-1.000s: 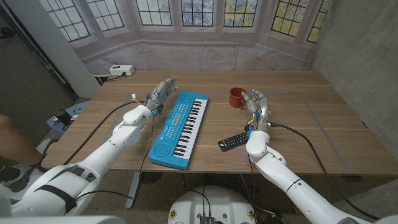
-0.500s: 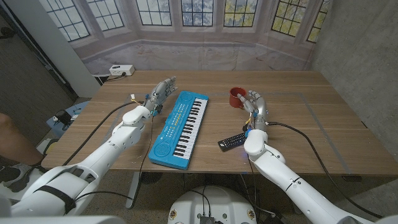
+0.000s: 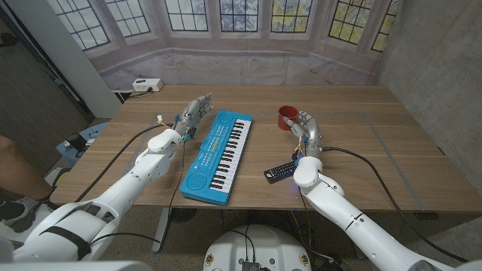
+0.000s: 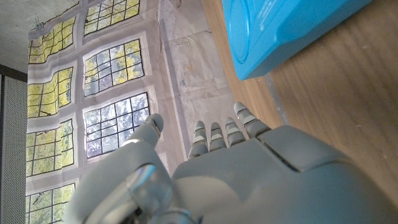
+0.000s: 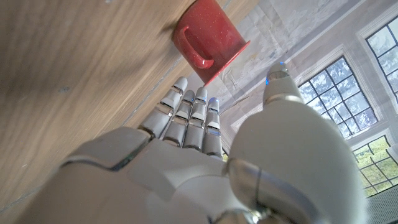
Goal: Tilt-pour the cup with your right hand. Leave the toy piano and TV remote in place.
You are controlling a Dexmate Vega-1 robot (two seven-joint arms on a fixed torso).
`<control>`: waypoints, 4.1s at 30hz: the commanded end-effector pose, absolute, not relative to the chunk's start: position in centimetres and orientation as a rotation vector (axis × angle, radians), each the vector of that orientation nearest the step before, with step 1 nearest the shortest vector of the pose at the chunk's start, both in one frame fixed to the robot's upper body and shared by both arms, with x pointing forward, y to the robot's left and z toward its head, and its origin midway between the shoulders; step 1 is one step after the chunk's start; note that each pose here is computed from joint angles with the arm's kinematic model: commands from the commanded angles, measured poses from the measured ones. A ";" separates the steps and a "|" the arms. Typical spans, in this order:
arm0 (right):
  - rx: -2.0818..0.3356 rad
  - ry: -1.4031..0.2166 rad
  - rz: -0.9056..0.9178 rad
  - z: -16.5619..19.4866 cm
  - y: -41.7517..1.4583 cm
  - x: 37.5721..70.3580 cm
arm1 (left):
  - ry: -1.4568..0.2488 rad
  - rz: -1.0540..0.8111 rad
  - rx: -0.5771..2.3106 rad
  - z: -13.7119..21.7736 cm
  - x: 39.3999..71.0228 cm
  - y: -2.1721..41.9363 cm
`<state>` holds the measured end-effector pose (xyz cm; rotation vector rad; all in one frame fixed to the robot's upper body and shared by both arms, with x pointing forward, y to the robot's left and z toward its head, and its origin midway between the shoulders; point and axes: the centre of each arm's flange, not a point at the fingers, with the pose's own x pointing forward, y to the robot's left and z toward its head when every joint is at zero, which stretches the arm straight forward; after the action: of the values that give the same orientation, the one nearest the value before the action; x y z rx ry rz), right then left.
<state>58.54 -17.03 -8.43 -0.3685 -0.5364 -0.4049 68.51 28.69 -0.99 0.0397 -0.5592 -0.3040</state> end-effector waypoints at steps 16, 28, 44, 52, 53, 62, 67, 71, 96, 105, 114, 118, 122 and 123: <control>-0.427 -0.478 -0.509 -9.7 -16.2 59.0 | -0.542 -0.312 0.037 -1.4 68.3 28.6; -0.432 -0.471 -0.514 -9.6 -16.2 59.8 | -0.540 -0.311 0.027 -1.8 68.0 28.4; -0.438 -0.463 -0.571 -9.8 -16.2 60.4 | -0.526 -0.311 0.020 -2.4 68.0 27.9; -0.437 -0.458 -0.571 -9.9 -16.0 60.8 | -0.524 -0.312 0.018 -2.5 68.0 27.7; -0.438 -0.458 -0.571 -9.9 -16.0 60.9 | -0.523 -0.312 0.018 -2.6 68.0 27.7; -0.445 -0.454 -0.570 -9.9 -15.7 61.2 | -0.517 -0.309 0.012 -2.9 68.0 27.7; -0.448 -0.456 -0.579 -9.9 -15.7 61.3 | -0.516 -0.308 0.012 -3.0 68.0 27.8; -0.451 -0.458 -0.588 -9.9 -15.7 61.3 | -0.515 -0.310 0.013 -3.0 68.0 27.9; -0.471 -0.452 -0.621 -9.8 -15.6 62.1 | -0.501 -0.323 0.013 -3.0 68.8 28.1; -0.476 -0.454 -0.620 -9.4 -15.5 62.2 | -0.501 -0.328 0.016 -2.7 69.3 28.2; -0.487 -0.452 -0.623 -9.1 -15.8 62.0 | -0.499 -0.333 0.015 -2.5 69.6 28.2; -0.491 -0.451 -0.624 -9.1 -15.9 61.8 | -0.499 -0.335 0.015 -2.4 69.7 28.1; -0.495 -0.448 -0.624 -9.2 -16.1 61.6 | -0.499 -0.335 0.013 -2.5 69.7 28.1; -0.497 -0.448 -0.625 -9.3 -16.1 61.5 | -0.499 -0.335 0.013 -2.6 69.7 28.0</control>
<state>61.92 -15.77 -9.18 -0.4837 -0.4538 -0.6244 69.49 28.10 -2.52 0.0138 -0.5003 -0.3323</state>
